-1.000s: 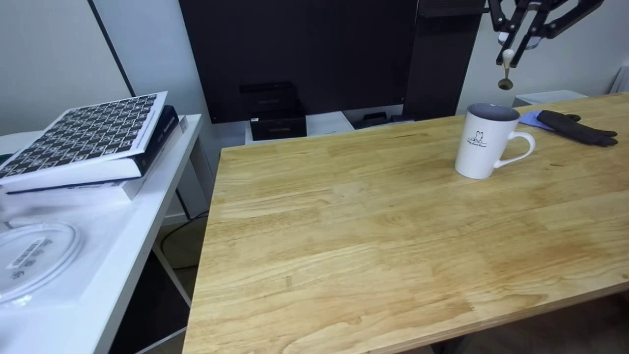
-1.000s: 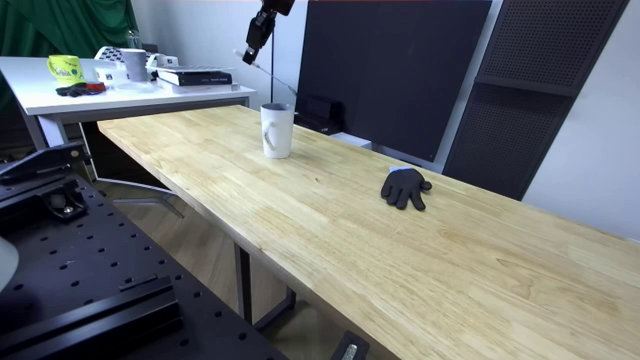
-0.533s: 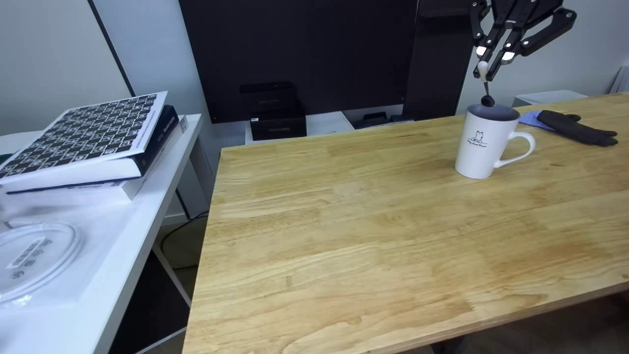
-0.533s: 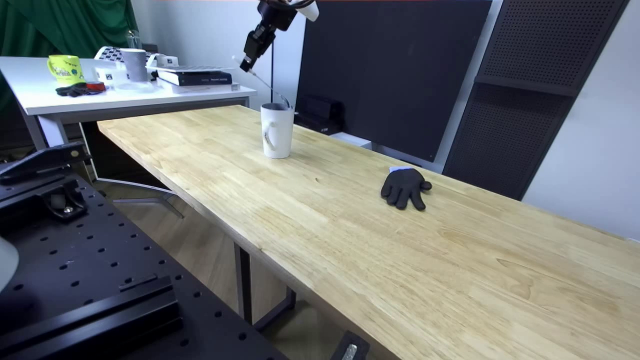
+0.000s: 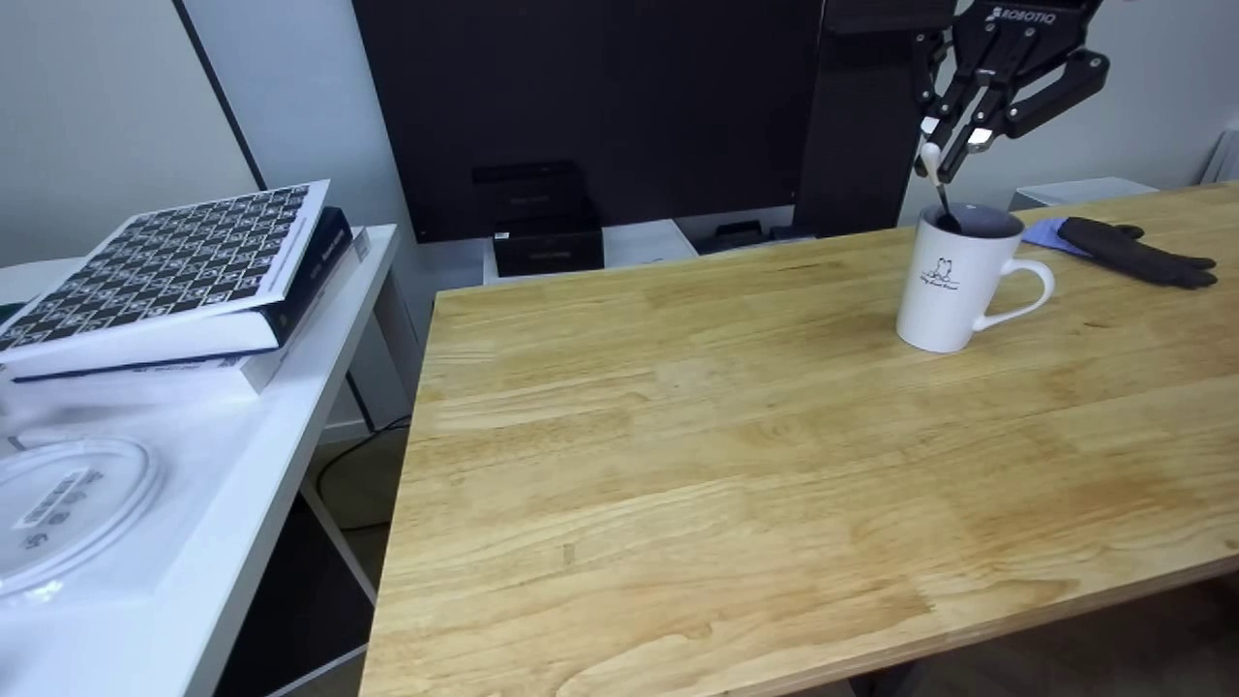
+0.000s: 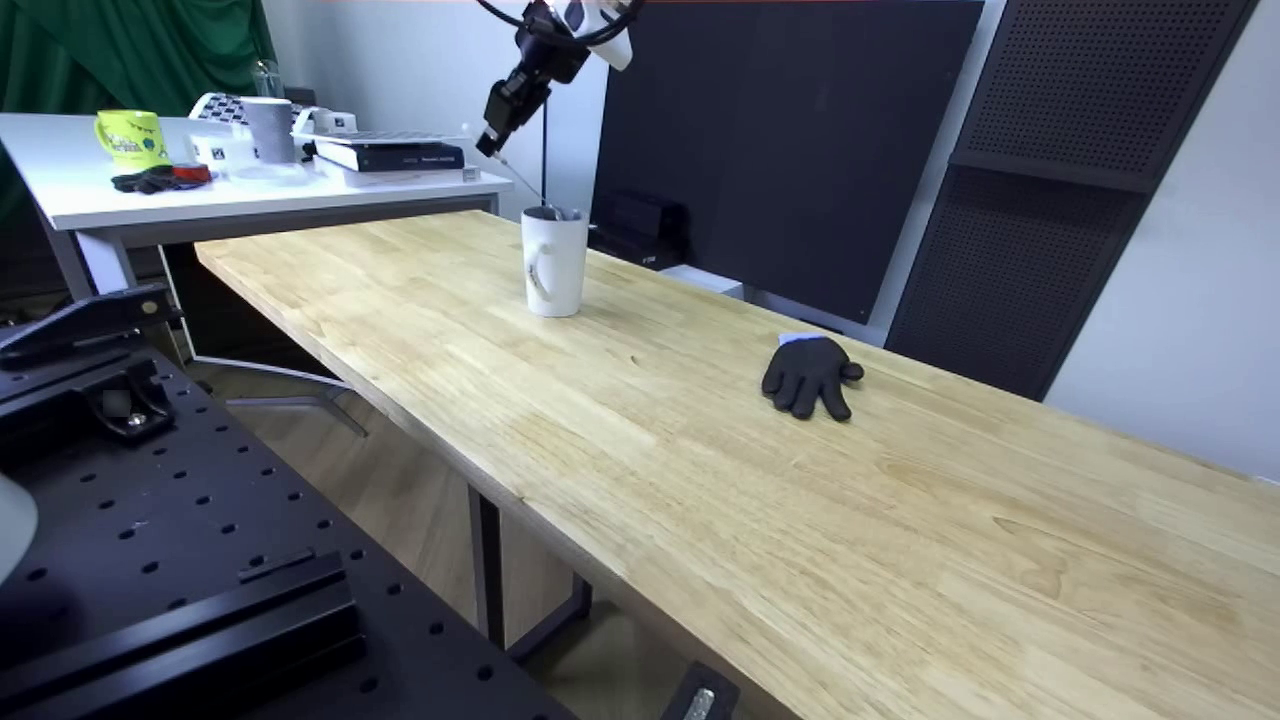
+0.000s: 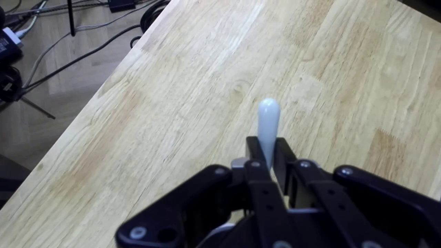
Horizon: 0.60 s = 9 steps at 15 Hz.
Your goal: Put the spoon in the mug
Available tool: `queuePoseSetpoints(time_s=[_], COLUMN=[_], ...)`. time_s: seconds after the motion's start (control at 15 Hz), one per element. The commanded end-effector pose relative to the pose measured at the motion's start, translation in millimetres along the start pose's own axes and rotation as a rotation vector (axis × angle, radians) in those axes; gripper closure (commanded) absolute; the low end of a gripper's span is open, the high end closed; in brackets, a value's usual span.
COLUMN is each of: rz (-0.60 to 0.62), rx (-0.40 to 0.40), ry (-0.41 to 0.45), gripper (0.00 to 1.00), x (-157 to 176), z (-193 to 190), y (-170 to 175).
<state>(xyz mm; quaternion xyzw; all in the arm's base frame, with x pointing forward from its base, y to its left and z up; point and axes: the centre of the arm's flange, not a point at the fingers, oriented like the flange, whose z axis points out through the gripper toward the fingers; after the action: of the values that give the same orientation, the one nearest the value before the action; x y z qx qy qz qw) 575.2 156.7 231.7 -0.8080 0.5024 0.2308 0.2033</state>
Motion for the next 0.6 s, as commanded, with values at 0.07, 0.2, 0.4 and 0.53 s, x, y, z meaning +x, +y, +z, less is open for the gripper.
queuePoseSetpoints(time_s=[0.07,0.2,0.4,0.53], rz=[0.050,0.063,0.070,0.046], rx=[0.043,0.048,0.032,0.014], ry=[-0.053,-0.062,-0.049,-0.023], gripper=[0.97,0.97,0.61,0.54], x=[21,28,31,26], z=[4,7,10,7], y=[1,4,5,3])
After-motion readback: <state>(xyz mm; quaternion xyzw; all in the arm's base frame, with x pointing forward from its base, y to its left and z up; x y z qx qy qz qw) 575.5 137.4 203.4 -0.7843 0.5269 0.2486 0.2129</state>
